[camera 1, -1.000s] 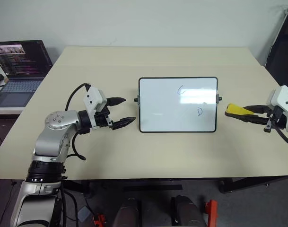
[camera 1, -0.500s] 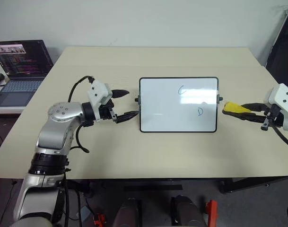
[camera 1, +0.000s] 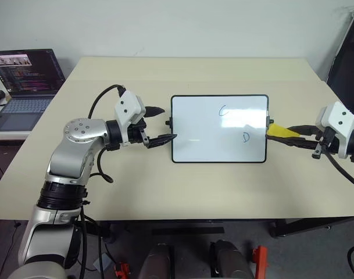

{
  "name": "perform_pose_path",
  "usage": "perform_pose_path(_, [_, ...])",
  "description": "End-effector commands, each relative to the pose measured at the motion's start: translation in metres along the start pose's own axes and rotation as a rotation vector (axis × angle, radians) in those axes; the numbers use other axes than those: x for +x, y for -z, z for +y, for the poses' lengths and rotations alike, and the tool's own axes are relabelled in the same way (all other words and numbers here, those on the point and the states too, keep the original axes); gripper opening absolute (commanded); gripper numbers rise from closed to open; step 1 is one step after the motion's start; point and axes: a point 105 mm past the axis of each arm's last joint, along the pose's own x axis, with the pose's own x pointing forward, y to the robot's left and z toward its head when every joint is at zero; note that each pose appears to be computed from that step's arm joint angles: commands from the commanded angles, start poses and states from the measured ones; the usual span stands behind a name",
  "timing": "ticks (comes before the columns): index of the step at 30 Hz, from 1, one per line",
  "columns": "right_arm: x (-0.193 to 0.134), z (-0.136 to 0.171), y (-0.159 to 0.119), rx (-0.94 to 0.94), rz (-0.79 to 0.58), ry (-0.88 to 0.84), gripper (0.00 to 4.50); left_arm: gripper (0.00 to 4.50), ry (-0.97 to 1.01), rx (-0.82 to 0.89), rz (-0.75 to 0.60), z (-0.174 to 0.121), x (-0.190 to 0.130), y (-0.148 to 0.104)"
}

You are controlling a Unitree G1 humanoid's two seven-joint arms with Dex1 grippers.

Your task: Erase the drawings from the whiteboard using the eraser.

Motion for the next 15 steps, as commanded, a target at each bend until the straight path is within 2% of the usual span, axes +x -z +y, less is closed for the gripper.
perform_pose_path(1, [-0.005,-0.006,-0.013,-0.035,-0.031,0.022,0.85,4.50,-0.022,0.041,-0.018,0.003,-0.007,-0.010])
perform_pose_path(10, [0.009,-0.024,-0.054,-0.053,-0.240,0.125,0.85,4.50,-0.003,0.045,-0.012,-0.003,-0.008,-0.006])
perform_pose_path(13, [0.035,-0.030,-0.079,-0.016,-0.390,0.202,0.85,4.50,0.000,0.043,-0.010,-0.003,-0.009,-0.005])
perform_pose_path(15, [0.058,-0.029,-0.085,0.018,-0.440,0.248,0.85,4.50,0.005,0.041,-0.007,-0.005,-0.008,-0.003])
